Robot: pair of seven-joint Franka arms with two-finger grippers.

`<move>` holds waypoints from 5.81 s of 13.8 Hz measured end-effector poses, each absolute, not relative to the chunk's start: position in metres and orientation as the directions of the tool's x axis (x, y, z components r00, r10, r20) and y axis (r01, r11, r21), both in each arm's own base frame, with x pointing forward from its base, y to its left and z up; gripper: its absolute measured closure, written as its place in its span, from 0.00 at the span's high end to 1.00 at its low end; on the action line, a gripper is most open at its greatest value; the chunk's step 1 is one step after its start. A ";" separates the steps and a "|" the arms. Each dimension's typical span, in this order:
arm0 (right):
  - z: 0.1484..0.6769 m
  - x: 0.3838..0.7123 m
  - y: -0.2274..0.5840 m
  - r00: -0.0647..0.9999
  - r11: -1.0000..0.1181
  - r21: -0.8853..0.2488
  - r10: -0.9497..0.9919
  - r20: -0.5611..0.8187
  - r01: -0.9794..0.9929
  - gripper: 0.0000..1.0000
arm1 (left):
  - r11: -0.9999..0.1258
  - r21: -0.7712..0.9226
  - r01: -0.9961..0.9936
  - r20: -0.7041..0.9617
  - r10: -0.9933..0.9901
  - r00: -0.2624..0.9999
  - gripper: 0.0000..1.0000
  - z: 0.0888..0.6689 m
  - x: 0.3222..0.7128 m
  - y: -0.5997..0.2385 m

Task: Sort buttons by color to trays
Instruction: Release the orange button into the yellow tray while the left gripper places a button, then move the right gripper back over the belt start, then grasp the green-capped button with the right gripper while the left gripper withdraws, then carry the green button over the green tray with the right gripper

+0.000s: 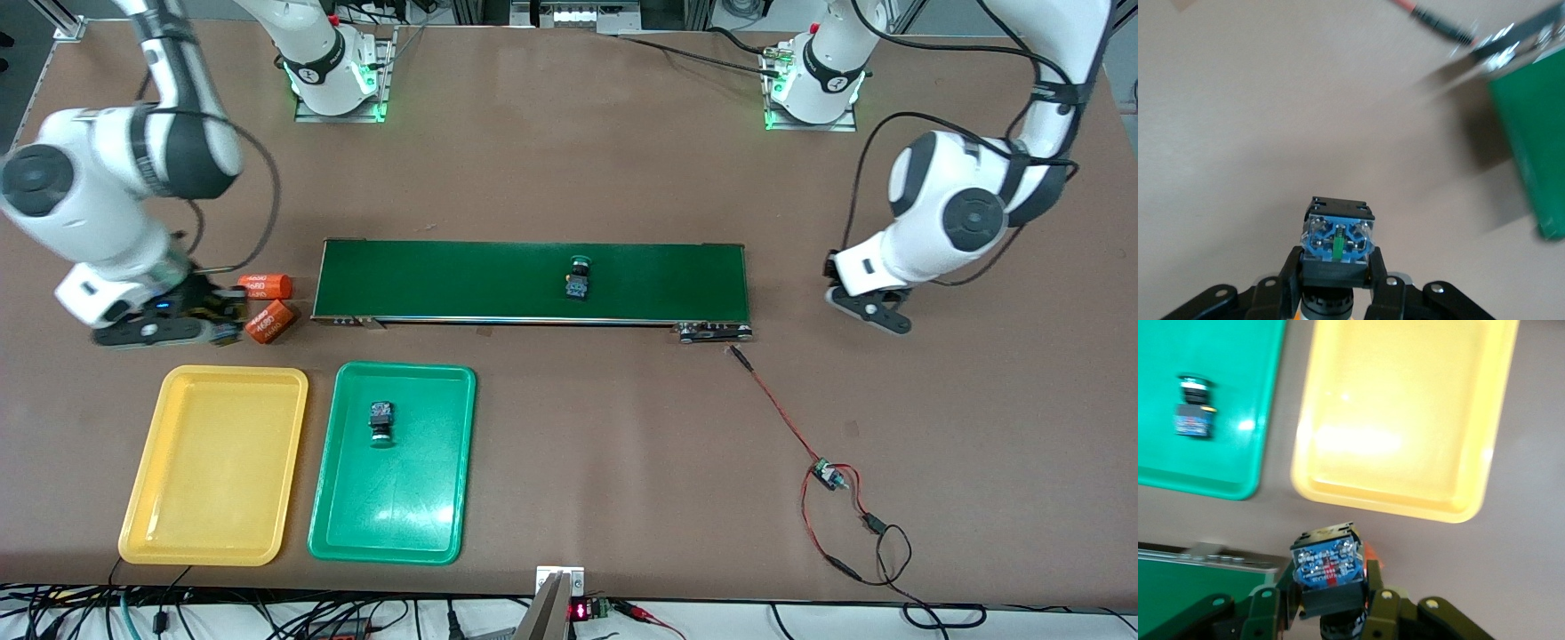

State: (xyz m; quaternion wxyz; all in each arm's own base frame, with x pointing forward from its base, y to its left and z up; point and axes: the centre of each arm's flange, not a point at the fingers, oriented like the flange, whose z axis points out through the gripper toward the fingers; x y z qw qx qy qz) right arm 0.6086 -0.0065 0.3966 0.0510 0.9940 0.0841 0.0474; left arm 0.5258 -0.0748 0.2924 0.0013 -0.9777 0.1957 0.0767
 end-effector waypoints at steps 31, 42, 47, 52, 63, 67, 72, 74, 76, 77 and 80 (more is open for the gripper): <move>0.331 0.686 -0.015 0.986 -0.988 -0.007 0.152 0.066 0.153 0.86 | -0.993 0.088 0.080 -0.123 0.069 0.990 0.47 0.254 0.513 -0.284; 0.389 0.588 0.147 0.994 -0.996 -0.069 -0.058 -0.089 -0.064 0.98 | -0.995 -0.098 0.019 0.073 0.011 0.997 1.00 0.349 0.600 -0.245; 0.357 0.546 0.196 0.995 -0.991 -0.102 -0.094 0.041 -0.090 0.99 | -0.985 -0.172 -0.020 0.011 -0.022 1.000 1.00 0.409 0.635 -0.182; 0.341 0.509 0.198 0.984 -0.982 -0.121 -0.153 0.088 -0.142 0.99 | -0.986 -0.129 0.108 -0.016 0.110 0.994 1.00 0.474 0.627 -0.126; 0.300 0.475 0.259 0.994 -0.997 0.002 -0.073 0.079 -0.073 0.99 | -0.990 0.034 0.136 0.012 0.136 0.991 1.00 0.570 0.594 0.059; 0.300 0.479 0.264 0.994 -0.998 0.003 -0.067 0.082 -0.067 0.99 | -0.993 0.043 0.113 0.019 0.113 0.993 1.00 0.584 0.586 0.053; 0.301 0.488 0.277 0.994 -0.998 -0.003 -0.055 0.090 -0.055 0.99 | -0.993 0.037 0.108 0.021 0.109 0.994 1.00 0.592 0.582 0.041; 0.292 0.490 0.284 0.995 -0.999 0.003 -0.051 0.082 -0.051 0.99 | -0.993 0.037 0.115 0.011 0.115 0.993 1.00 0.591 0.581 0.044; 0.281 0.492 0.288 0.997 -0.999 0.022 -0.036 0.075 -0.038 0.99 | -0.993 0.037 0.116 0.011 0.116 0.993 1.00 0.591 0.581 0.045; 0.275 0.493 0.288 0.997 -0.999 0.032 -0.030 0.072 -0.032 0.99 | -0.993 0.037 0.115 0.013 0.116 0.993 1.00 0.592 0.581 0.045; 0.265 0.493 0.288 0.998 -0.999 0.042 -0.025 0.060 -0.028 0.98 | -0.993 0.037 0.116 0.040 0.117 0.992 1.00 0.604 0.582 0.046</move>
